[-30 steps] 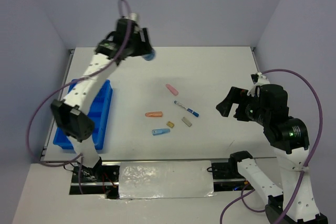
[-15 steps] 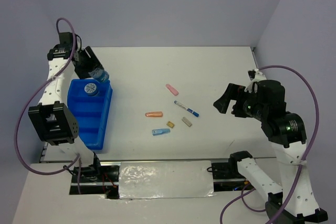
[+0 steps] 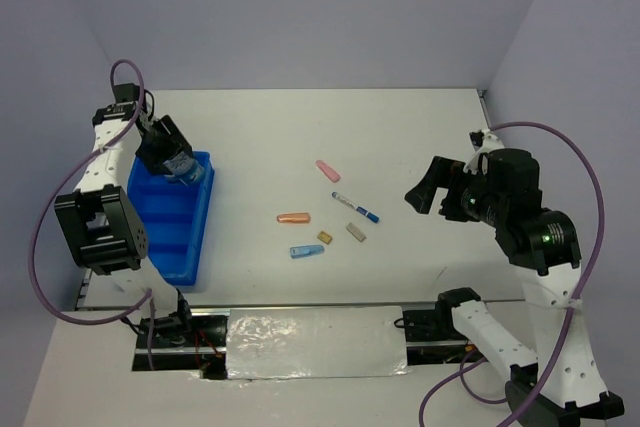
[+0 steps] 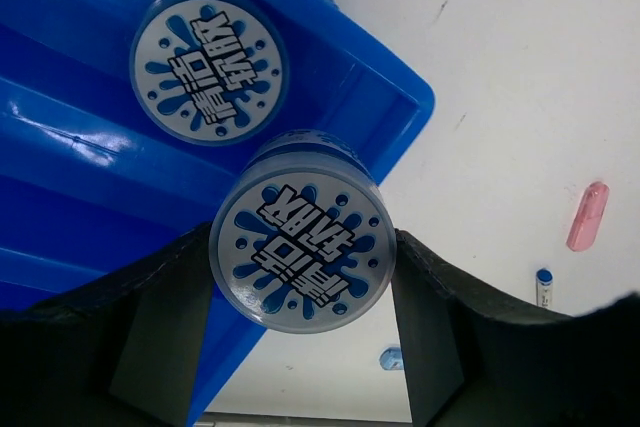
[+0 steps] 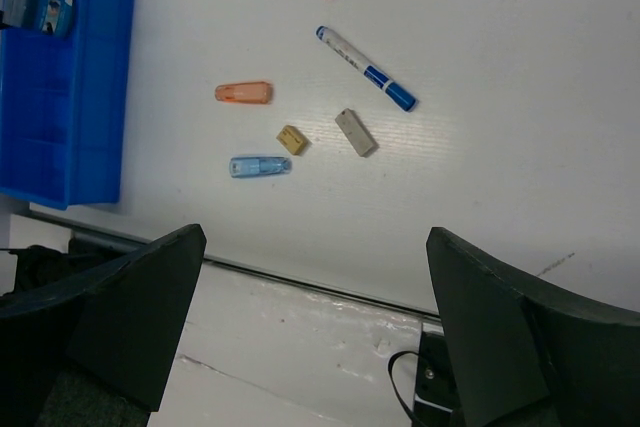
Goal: Sort the stationery into containers
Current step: Place the stationery in the storage box.
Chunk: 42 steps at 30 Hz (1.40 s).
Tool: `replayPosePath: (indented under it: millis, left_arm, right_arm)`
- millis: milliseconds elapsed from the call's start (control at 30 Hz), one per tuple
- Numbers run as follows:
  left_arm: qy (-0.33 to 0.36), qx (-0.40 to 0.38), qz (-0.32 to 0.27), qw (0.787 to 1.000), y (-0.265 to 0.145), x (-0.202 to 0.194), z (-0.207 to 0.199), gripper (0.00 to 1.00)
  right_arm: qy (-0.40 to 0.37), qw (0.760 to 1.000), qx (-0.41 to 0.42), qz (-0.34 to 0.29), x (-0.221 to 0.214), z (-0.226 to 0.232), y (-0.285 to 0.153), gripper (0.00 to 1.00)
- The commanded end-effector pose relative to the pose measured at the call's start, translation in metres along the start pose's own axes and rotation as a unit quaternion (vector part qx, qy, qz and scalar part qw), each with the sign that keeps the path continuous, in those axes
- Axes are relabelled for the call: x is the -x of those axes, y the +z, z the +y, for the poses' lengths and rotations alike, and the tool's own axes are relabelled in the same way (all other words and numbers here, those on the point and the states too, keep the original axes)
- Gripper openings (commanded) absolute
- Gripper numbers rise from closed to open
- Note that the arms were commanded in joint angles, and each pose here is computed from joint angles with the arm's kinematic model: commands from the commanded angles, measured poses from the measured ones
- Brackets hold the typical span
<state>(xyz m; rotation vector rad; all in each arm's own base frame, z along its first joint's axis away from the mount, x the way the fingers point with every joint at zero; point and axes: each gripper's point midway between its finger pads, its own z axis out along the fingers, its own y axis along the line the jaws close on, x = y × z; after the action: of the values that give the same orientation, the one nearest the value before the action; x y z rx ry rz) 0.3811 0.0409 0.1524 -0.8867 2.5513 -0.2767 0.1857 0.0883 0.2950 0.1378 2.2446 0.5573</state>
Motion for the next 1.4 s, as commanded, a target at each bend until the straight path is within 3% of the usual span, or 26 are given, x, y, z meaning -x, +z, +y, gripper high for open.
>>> replayPosePath:
  millis: [0, 467, 667, 1100, 1200, 1233, 1367]
  left_arm:
    - [0.001, -0.008, -0.018, 1.0, 0.007, 0.013, 0.0, 0.0]
    - [0.016, 0.017, -0.038, 0.999, 0.025, 0.031, 0.011, 0.0]
    - [0.019, 0.042, -0.055, 0.997, 0.025, 0.037, 0.02, 0.09]
    - [0.023, 0.087, -0.07, 0.993, 0.036, 0.048, 0.036, 0.12]
    - [0.023, 0.078, -0.068, 0.994, 0.036, 0.046, 0.033, 0.3]
    - [0.023, 0.069, -0.068, 0.995, 0.035, 0.046, 0.03, 0.43]
    - [0.024, 0.04, -0.074, 0.996, 0.026, 0.045, 0.019, 0.72]
  right_arm:
    - [-0.006, 1.0, 0.02, -0.018, 0.011, 0.01, 0.001, 1.0]
    - [0.001, 0.999, 0.03, -0.016, 0.013, 0.014, 0.003, 1.0]
    - [0.001, 0.999, 0.031, -0.015, 0.014, 0.015, 0.003, 1.0]
    - [-0.003, 0.999, 0.032, -0.015, 0.014, 0.016, 0.0, 1.0]
    - [-0.002, 0.999, 0.031, -0.014, 0.013, 0.015, 0.0, 1.0]
    - [-0.002, 0.999, 0.032, -0.014, 0.013, 0.016, -0.001, 1.0]
    - [-0.003, 0.999, 0.031, -0.015, 0.014, 0.016, -0.001, 1.0]
